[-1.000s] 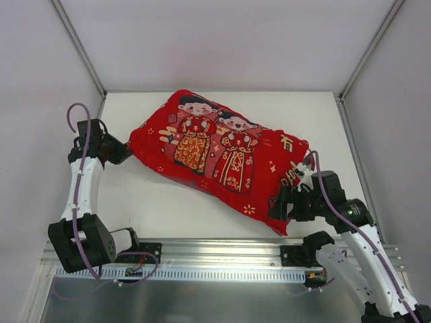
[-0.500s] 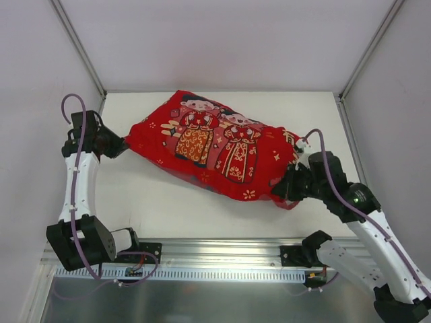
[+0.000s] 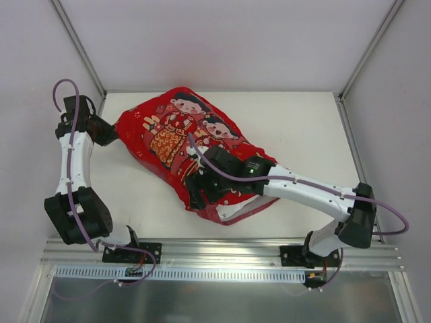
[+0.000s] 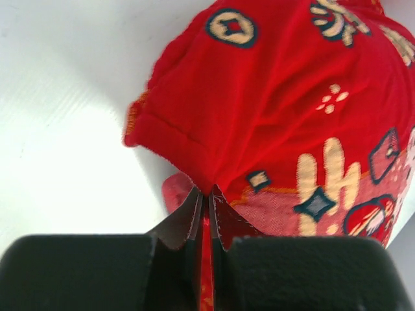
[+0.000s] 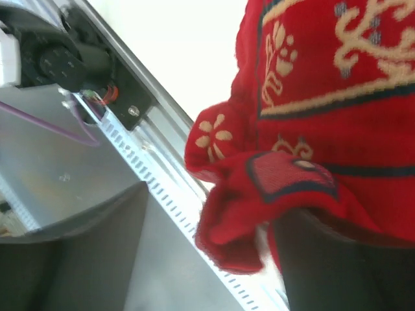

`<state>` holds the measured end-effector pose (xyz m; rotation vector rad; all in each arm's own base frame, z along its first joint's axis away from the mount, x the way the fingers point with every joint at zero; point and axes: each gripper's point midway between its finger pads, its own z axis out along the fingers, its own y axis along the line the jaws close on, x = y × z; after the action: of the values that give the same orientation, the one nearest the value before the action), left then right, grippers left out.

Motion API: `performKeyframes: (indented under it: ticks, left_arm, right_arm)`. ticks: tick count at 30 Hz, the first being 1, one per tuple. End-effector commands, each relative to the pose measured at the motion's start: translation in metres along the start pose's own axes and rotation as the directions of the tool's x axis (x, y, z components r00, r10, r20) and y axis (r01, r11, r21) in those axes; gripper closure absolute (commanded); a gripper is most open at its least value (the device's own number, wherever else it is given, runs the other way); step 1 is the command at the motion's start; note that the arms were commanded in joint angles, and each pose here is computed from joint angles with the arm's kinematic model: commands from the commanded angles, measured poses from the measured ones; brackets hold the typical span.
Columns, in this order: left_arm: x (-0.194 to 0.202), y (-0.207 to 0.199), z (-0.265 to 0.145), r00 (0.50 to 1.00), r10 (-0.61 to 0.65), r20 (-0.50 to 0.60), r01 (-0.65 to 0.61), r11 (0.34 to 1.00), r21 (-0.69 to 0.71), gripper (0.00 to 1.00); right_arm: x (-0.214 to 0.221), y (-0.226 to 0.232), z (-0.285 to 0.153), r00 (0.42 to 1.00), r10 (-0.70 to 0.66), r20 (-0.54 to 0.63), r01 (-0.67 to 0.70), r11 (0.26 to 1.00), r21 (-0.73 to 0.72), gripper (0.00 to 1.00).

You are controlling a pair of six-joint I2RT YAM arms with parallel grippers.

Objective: Remove the pillowcase from the pillow

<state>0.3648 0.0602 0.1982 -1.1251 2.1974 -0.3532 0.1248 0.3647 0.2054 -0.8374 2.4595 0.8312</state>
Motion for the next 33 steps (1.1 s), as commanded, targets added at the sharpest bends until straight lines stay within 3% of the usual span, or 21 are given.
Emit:
performKeyframes:
  ticks: [1, 2, 7, 9, 10, 12, 13, 17, 23, 26, 27, 30, 33]
  left_arm:
    - [-0.013, 0.02, -0.019, 0.998, 0.004, 0.057, -0.001, 0.999, -0.049, 1.0]
    - [-0.012, 0.028, -0.019, 0.998, -0.003, 0.055, 0.007, 0.998, -0.07, 1.0]
    - [-0.011, 0.034, -0.018, 0.999, -0.026, 0.041, 0.029, 0.997, -0.075, 1.0]
    - [-0.008, 0.032, -0.016, 1.0, -0.019, 0.017, 0.02, 0.998, -0.06, 0.94]
    - [-0.007, 0.032, -0.015, 1.0, -0.016, 0.013, 0.017, 0.998, -0.062, 0.79]
    - [-0.008, 0.032, -0.016, 1.0, -0.011, 0.014, 0.012, 0.998, -0.061, 0.68]
    - [-0.008, 0.032, -0.016, 1.0, -0.008, 0.014, 0.009, 0.998, -0.061, 0.52]
    - [-0.01, 0.027, -0.022, 1.0, 0.011, 0.022, -0.01, 0.999, -0.041, 0.26]
    - [-0.005, 0.003, -0.048, 0.988, 0.14, 0.071, -0.141, 0.99, 0.005, 0.2]
    - [0.021, -0.021, -0.062, 0.958, 0.277, 0.071, -0.279, 0.96, 0.023, 0.18]
    - [0.028, -0.029, -0.067, 0.947, 0.312, 0.073, -0.314, 0.949, 0.031, 0.18]
    - [0.061, -0.049, -0.073, 0.918, 0.396, 0.018, -0.395, 0.913, 0.103, 0.18]
    - [0.081, -0.062, -0.083, 0.897, 0.443, -0.008, -0.434, 0.883, 0.175, 0.18]
  right_arm:
    - [-0.031, 0.003, -0.016, 0.993, -0.063, 0.099, 0.058, 0.997, 0.05, 0.18]
    - [-0.033, -0.009, -0.028, 0.99, -0.078, 0.122, 0.066, 0.993, 0.096, 0.1]
    - [-0.034, -0.08, -0.072, 0.975, 0.008, 0.22, -0.065, 0.966, 0.25, 0.07]
    - [-0.016, -0.103, -0.092, 0.968, 0.051, 0.246, -0.123, 0.951, 0.283, 0.06]
    - [-0.011, -0.118, -0.1, 0.96, 0.085, 0.268, -0.167, 0.938, 0.302, 0.06]
    - [0.009, -0.13, -0.112, 0.948, 0.123, 0.294, -0.213, 0.93, 0.298, 0.04]
    - [0.018, -0.14, -0.116, 0.943, 0.15, 0.298, -0.245, 0.917, 0.314, 0.04]
    - [0.054, -0.163, -0.125, 0.924, 0.226, 0.307, -0.331, 0.874, 0.355, 0.04]
    - [0.074, -0.21, -0.139, 0.834, 0.349, 0.428, -0.524, 0.744, 0.415, 0.07]
    - [0.053, -0.223, -0.13, 0.774, 0.411, 0.482, -0.592, 0.741, 0.317, 0.15]
    - [0.033, -0.214, -0.123, 0.758, 0.426, 0.494, -0.581, 0.785, 0.215, 0.19]
    - [0.013, -0.211, -0.087, 0.766, 0.486, 0.422, -0.587, 0.796, 0.149, 0.39]
    - [-0.016, -0.173, -0.043, 0.876, 0.379, 0.3, -0.444, 0.876, 0.191, 0.46]
